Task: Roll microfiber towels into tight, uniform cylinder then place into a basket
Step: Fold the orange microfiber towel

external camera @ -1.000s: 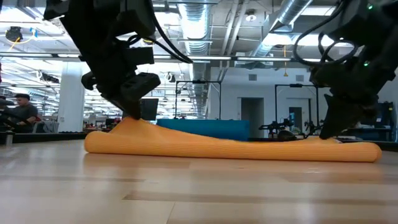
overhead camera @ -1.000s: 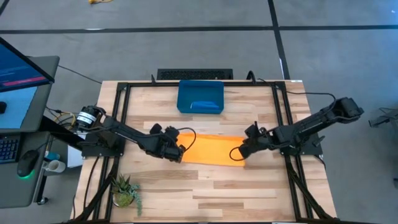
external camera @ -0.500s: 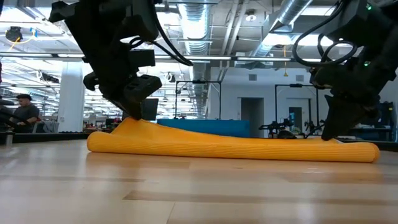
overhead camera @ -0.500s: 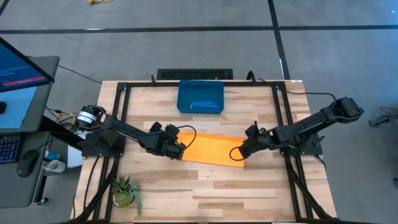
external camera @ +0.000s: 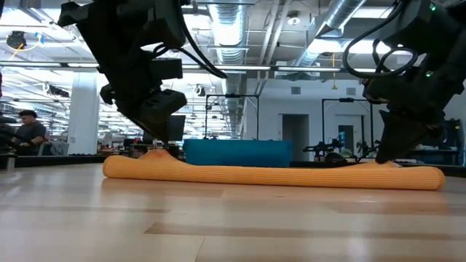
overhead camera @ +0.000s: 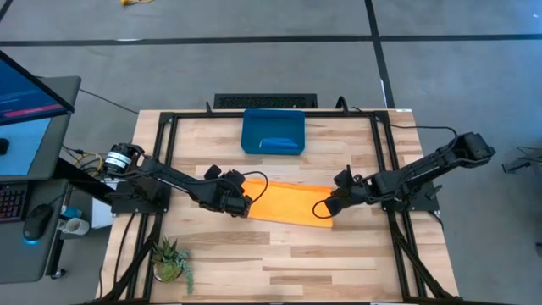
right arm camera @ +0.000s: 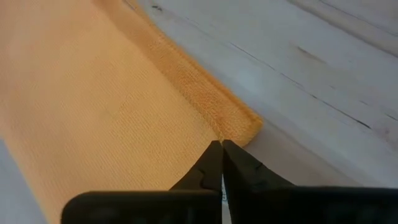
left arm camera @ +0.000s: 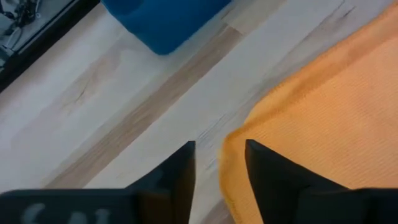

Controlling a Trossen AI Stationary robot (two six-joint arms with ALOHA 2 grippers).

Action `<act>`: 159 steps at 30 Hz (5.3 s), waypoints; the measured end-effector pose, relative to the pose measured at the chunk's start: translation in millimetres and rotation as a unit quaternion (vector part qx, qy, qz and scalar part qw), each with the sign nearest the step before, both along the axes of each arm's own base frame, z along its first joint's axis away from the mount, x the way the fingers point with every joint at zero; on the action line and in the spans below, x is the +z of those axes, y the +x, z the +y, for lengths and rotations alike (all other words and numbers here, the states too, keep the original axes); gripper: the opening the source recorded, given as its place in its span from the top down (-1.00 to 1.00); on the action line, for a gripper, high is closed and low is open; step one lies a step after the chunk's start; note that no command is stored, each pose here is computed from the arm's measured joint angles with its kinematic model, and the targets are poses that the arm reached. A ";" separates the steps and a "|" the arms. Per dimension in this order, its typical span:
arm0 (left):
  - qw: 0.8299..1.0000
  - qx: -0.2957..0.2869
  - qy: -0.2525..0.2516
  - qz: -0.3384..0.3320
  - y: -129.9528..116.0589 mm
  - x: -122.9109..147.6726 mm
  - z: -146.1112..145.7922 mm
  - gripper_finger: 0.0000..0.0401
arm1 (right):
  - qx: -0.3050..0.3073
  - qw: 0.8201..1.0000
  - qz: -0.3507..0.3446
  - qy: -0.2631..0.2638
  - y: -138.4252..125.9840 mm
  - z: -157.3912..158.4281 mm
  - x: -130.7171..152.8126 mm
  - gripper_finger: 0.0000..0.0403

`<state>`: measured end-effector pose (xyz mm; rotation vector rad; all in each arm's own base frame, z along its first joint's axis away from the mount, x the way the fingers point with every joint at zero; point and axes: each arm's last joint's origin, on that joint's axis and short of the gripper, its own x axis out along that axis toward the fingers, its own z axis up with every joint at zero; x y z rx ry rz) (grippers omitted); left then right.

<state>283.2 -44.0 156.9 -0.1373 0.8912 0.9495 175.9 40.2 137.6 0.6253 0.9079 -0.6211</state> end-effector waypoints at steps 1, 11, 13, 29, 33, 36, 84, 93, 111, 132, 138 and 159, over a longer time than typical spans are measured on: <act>1.000 -0.002 0.000 0.003 -0.1 -0.1 0.0 0.31 | -0.001 1.000 0.000 0.000 0.0 0.0 0.0 0.87; 0.999 -0.024 -0.004 -0.022 2.4 17.7 -13.1 0.25 | 0.005 1.000 0.003 -0.021 -0.7 -0.9 -0.1 0.56; 0.999 -0.037 -0.006 -0.034 4.5 19.2 -18.7 0.25 | 0.019 1.000 0.013 -0.012 -2.0 -1.3 0.4 0.52; 0.973 -0.186 -0.094 -0.095 55.7 -14.9 -31.3 0.25 | 0.078 0.993 -0.083 0.006 -15.9 7.8 32.8 0.49; 0.973 -0.184 -0.117 -0.080 60.1 -27.7 -23.0 0.25 | 0.081 0.994 -0.075 0.002 -15.4 9.6 30.5 0.49; 0.974 -0.178 -0.130 -0.057 61.0 -39.6 -16.8 0.25 | 0.077 0.995 -0.066 -0.001 -13.7 8.7 27.5 0.49; 0.945 -0.290 -0.077 -0.131 105.4 -51.8 -42.8 0.25 | 0.052 0.998 -0.045 -0.013 -4.8 -1.5 18.9 0.49; 0.864 -0.498 -0.069 -0.018 97.4 -52.2 -59.6 0.25 | 0.053 0.997 -0.045 -0.013 -4.8 -1.5 18.9 0.49; 0.889 -0.432 0.033 -0.147 84.5 6.7 -101.6 0.25 | 0.052 0.997 -0.061 -0.011 -2.3 -0.9 20.6 0.49; 0.848 -0.529 -0.035 0.020 128.9 -47.3 -121.0 0.25 | 0.057 0.997 -0.055 -0.015 -3.0 -1.1 20.2 0.49; 0.806 -0.580 -0.060 0.102 120.1 -30.3 -144.1 0.31 | 0.063 0.996 -0.054 -0.019 -3.0 -1.1 20.2 0.49; 0.864 -0.441 0.000 0.240 72.2 16.7 -179.2 0.57 | 0.063 0.996 -0.055 -0.019 -2.9 -1.1 20.3 0.49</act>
